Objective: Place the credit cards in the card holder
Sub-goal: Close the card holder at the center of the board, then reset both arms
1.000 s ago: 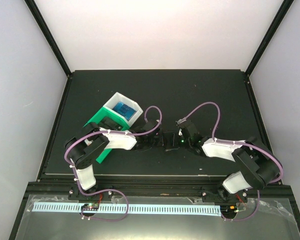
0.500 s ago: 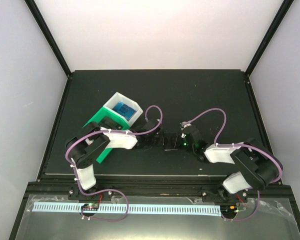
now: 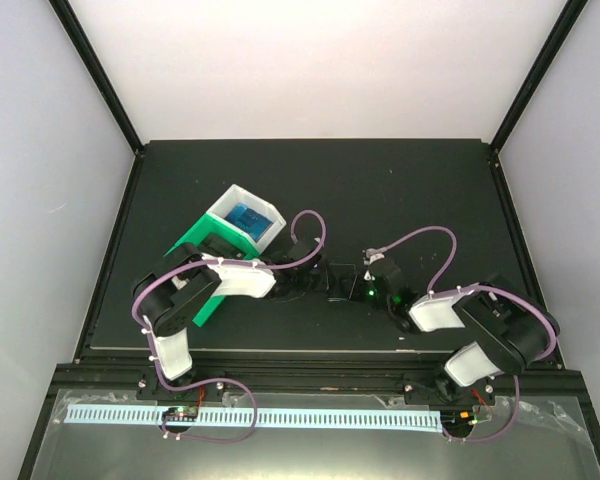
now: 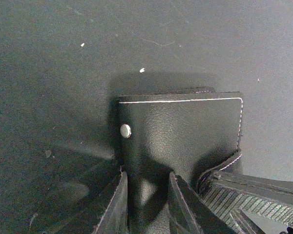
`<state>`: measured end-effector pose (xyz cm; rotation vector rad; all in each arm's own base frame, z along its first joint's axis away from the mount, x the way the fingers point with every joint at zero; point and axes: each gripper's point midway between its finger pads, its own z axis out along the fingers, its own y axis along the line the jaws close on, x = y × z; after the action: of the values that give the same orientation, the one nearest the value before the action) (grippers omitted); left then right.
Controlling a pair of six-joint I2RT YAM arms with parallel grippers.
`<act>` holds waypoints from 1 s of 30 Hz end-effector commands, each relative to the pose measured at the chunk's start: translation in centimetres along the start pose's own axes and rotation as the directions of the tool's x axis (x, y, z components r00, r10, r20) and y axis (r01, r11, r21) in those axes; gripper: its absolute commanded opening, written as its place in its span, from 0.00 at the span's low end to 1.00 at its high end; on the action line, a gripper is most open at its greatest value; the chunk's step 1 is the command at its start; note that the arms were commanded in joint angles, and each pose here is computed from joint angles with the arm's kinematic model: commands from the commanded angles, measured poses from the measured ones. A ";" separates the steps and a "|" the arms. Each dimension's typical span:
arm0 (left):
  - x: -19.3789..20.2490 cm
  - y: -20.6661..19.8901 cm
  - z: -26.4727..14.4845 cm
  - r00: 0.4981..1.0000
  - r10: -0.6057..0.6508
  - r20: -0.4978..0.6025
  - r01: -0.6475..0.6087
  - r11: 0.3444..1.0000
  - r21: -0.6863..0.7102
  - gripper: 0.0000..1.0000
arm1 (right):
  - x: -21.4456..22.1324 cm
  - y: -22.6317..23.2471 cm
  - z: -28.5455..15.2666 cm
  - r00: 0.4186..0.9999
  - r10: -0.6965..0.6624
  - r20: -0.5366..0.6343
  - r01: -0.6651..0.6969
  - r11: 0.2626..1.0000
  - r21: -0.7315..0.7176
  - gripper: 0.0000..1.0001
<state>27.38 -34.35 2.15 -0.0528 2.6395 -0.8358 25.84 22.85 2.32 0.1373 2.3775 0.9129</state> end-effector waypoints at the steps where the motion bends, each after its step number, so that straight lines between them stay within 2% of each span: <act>1: 1.4 2.9 1.0 0.999 0.012 -0.043 -0.017 0.994 -0.111 0.25 | 8.1 -9.2 -2.6 0.954 0.088 -0.285 0.024 0.930 0.367 0.01; 3: 0.8 2.4 0.4 0.999 0.021 -0.029 -0.024 0.995 -0.095 0.27 | 5.8 -7.7 -2.6 0.968 0.045 -0.247 0.050 0.930 0.365 0.04; 6: -0.3 1.4 -0.8 0.999 0.049 -0.008 -0.049 0.997 -0.059 0.33 | 1.2 -4.4 -3.1 0.985 -0.042 -0.166 0.098 0.932 0.348 0.16; 10: -2.2 -0.2 -3.6 0.994 0.104 0.045 -0.104 0.994 -0.016 0.47 | -3.9 -0.1 -4.9 0.987 -0.140 -0.080 0.158 0.938 0.310 0.32; 18: -5.2 -2.2 -13.1 0.948 0.229 0.221 -0.236 0.972 0.005 0.72 | -8.8 3.3 -12.6 0.966 -0.241 0.091 0.200 0.925 0.324 0.66; 20: -5.7 -2.7 -16.8 0.923 0.257 0.285 -0.271 0.963 0.008 0.78 | -9.8 3.4 -15.3 0.953 -0.267 0.146 0.202 0.913 0.355 0.73; 21: -5.9 -2.5 -18.2 0.912 0.269 0.308 -0.281 0.960 -0.005 0.84 | -10.3 3.5 -16.8 0.945 -0.277 0.175 0.200 0.910 0.363 0.76; 22: -6.1 -2.3 -19.6 0.899 0.283 0.333 -0.293 0.956 -0.020 0.94 | -10.7 3.7 -18.2 0.936 -0.288 0.205 0.199 0.909 0.367 0.79; 23: -6.3 -2.1 -21.2 0.888 0.293 0.355 -0.299 0.953 -0.040 0.98 | -10.9 3.8 -19.7 0.926 -0.300 0.229 0.202 0.907 0.368 0.81; 28: -7.2 -0.1 -29.0 0.809 0.295 0.508 -0.270 0.955 -0.124 0.99 | -12.9 5.1 -27.8 0.860 -0.320 0.398 0.173 0.916 0.362 0.88; 30: -7.4 -0.2 -32.8 0.751 0.310 0.583 -0.296 0.947 -0.121 0.99 | -13.3 5.3 -30.7 0.829 -0.315 0.463 0.156 0.923 0.351 0.96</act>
<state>23.92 -20.38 27.06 0.1072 2.0528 -0.7238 21.37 9.35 28.66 0.1242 2.0007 0.4550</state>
